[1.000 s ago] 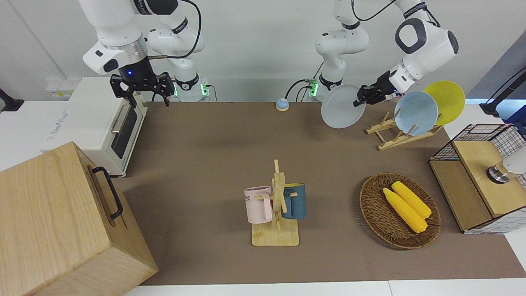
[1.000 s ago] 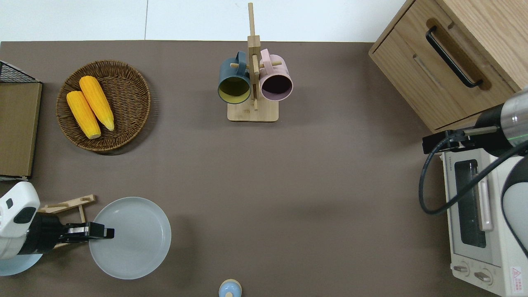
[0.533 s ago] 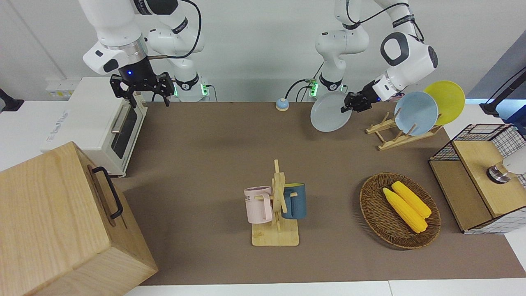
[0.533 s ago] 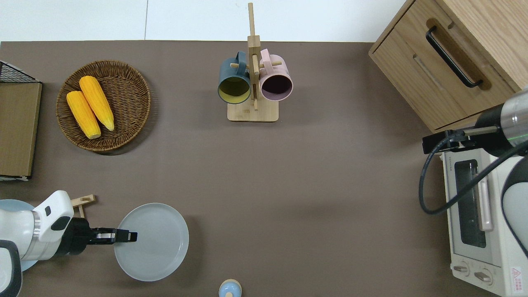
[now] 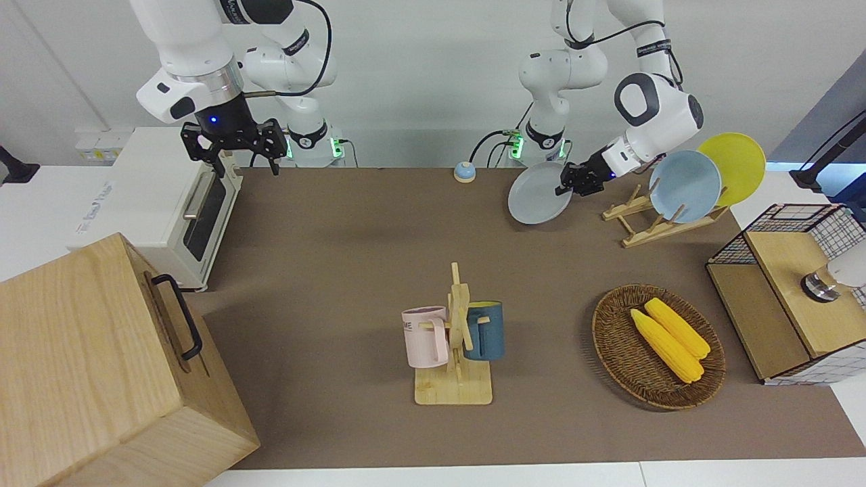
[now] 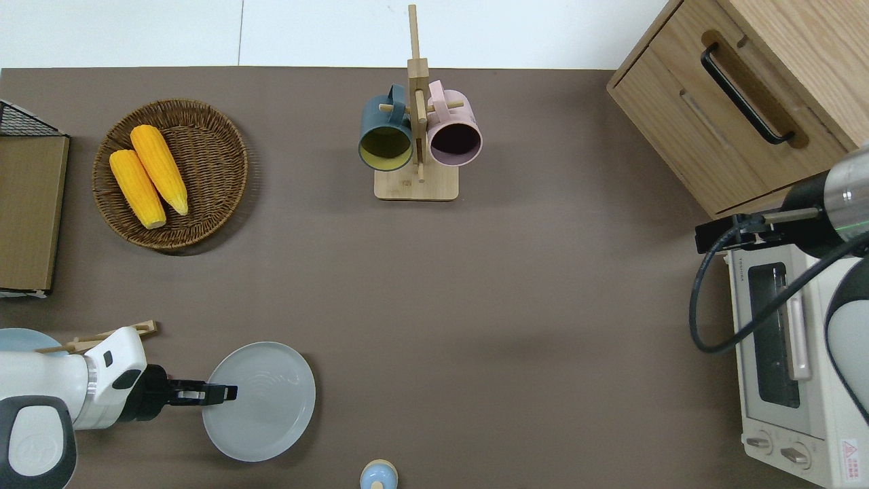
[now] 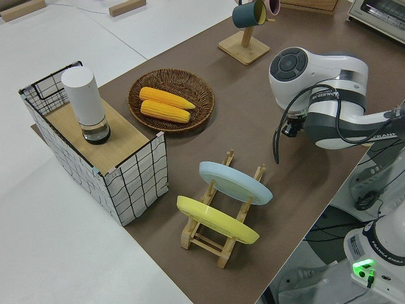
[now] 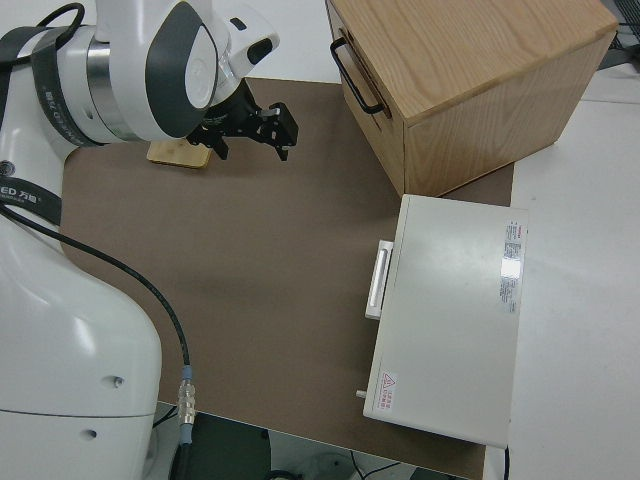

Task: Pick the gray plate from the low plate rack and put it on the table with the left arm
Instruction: 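Carry the gray plate away from the rack and lower it onto the table, then open the left gripper and release the gray plate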

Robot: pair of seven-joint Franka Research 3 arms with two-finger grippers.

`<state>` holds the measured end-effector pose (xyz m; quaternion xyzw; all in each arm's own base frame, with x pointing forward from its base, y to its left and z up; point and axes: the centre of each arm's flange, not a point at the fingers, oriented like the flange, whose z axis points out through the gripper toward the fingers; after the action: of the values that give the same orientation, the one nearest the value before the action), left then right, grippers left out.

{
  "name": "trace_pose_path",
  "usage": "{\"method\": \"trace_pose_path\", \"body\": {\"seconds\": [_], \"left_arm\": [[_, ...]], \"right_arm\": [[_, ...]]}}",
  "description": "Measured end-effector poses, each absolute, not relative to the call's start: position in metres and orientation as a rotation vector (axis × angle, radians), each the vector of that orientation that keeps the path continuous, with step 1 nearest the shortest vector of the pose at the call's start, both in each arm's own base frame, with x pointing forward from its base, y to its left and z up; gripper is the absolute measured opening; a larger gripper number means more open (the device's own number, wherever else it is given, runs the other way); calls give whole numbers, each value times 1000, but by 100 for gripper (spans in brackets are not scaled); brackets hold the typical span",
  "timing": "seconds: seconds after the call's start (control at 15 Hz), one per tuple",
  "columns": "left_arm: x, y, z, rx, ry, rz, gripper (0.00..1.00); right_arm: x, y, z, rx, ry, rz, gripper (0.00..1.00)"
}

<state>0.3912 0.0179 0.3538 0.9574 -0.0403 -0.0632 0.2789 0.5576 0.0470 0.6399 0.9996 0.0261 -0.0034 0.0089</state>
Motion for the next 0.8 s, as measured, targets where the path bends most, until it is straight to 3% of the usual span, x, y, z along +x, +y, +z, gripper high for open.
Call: {"method": "trace_pose_path", "body": {"seconds": [0.4,0.6,0.73,0.8], "left_arm": [[399,17,331,2560,-143,-152,10],[401,14,326,2560,-160,-150,15],[401,13,326,2564,-172,-143,36],[402,11,326,2566,-182,-139,55]], "right_arm": [[558,47,640,3123,82,-11,99],[558,47,640,3123,82,-11,99],[558,47,640,3123,82,-11,99],[558,47,640,3123,82,-11,99]]}}
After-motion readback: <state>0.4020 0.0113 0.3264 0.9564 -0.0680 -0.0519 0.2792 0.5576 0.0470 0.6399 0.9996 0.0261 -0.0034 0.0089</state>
